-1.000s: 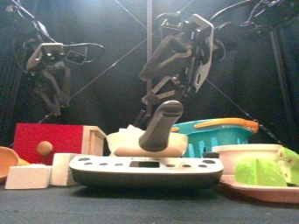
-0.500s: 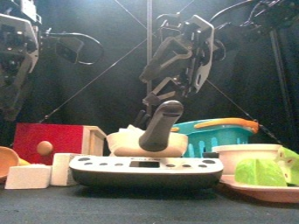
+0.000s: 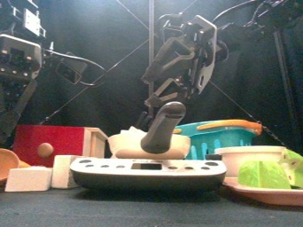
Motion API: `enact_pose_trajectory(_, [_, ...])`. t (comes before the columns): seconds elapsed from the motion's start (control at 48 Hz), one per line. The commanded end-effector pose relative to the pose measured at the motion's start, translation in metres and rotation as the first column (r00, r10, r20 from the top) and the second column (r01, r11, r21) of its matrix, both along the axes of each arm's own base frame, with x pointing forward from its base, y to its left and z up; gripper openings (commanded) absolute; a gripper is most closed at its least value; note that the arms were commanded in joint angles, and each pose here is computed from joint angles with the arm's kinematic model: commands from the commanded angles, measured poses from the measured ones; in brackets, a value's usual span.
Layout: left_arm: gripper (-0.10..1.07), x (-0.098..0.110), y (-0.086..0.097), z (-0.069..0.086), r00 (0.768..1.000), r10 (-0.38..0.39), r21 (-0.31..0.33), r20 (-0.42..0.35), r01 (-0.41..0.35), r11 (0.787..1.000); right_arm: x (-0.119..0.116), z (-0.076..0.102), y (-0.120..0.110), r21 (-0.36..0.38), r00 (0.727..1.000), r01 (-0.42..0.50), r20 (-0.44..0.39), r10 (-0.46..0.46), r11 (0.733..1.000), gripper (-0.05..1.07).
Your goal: Grab carrot
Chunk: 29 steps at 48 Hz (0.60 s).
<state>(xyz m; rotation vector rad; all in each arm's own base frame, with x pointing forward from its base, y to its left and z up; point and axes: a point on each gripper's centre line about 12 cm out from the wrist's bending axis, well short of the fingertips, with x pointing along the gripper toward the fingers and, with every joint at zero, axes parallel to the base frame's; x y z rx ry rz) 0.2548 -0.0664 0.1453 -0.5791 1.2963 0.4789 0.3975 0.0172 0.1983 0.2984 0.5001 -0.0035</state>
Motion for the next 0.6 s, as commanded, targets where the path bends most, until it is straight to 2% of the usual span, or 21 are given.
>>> enact_pose_trajectory(0.0, [0.93,0.002,0.003,-0.001,1.0,0.018,-0.004,0.021,-0.018,1.0,0.002,0.013,0.0,0.002,0.999,0.0,0.038,0.0,1.0,0.96])
enact_pose_trajectory(0.375, [0.93,-0.001,0.015,-0.012,1.0,0.011,0.048,0.026,-0.012,0.999,0.003,0.013,0.0,0.001,0.999,0.0,0.037,0.0,1.0,0.96])
enact_pose_trajectory(0.583, [0.93,0.002,0.014,-0.026,1.0,0.012,0.046,0.014,-0.013,0.999,0.002,0.012,0.0,0.001,0.999,-0.002,0.035,0.002,1.0,0.96])
